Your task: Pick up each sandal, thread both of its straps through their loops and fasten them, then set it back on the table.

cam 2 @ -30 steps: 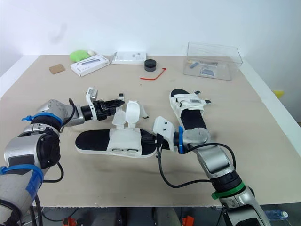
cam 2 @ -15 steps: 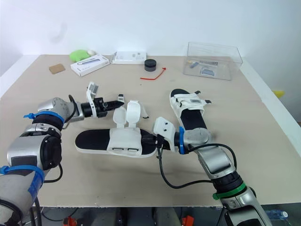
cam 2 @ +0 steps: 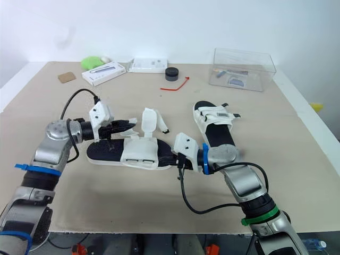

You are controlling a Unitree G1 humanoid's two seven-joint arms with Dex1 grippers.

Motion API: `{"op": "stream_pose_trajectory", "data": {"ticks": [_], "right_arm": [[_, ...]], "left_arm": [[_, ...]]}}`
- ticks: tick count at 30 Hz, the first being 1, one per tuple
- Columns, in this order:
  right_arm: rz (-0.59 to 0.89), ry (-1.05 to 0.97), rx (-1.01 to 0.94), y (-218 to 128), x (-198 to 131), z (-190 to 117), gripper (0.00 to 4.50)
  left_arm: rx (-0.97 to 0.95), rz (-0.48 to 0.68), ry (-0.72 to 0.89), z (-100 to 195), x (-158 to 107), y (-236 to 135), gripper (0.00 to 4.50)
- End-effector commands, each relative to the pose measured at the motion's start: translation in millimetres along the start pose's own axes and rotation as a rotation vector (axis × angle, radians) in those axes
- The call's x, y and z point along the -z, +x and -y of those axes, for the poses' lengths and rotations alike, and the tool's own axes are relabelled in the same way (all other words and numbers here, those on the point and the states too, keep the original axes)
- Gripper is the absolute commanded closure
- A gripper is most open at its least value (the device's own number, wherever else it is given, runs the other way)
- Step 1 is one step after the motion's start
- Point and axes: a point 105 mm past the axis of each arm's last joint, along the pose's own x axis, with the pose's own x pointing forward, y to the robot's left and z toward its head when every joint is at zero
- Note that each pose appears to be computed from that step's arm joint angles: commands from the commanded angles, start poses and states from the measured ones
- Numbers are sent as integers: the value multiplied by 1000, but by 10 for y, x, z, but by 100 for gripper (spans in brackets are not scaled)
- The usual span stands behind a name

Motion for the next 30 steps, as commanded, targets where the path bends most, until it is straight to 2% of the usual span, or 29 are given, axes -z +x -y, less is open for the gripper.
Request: {"op": "stream_pose_trajectory", "data": {"ticks": [1,12,17,21,30], "right_arm": [[42,-49,11,20,-190,92,450],[34,-60,-17,90,-190,96,450],[27,-20,7,49,-145,158,450],[0,-9,2,-25,-80,177,450],[-24,-15,-11,48,3,129,450]], "left_arm": [[16,92,181,36,-267,27,442],[167,233,757,424,-440,-118,442],[212,292,933,509,-462,-134,442],[235,337,1012,579,-465,-141,442],[217,371,1072,553,-490,-137,442]]}}
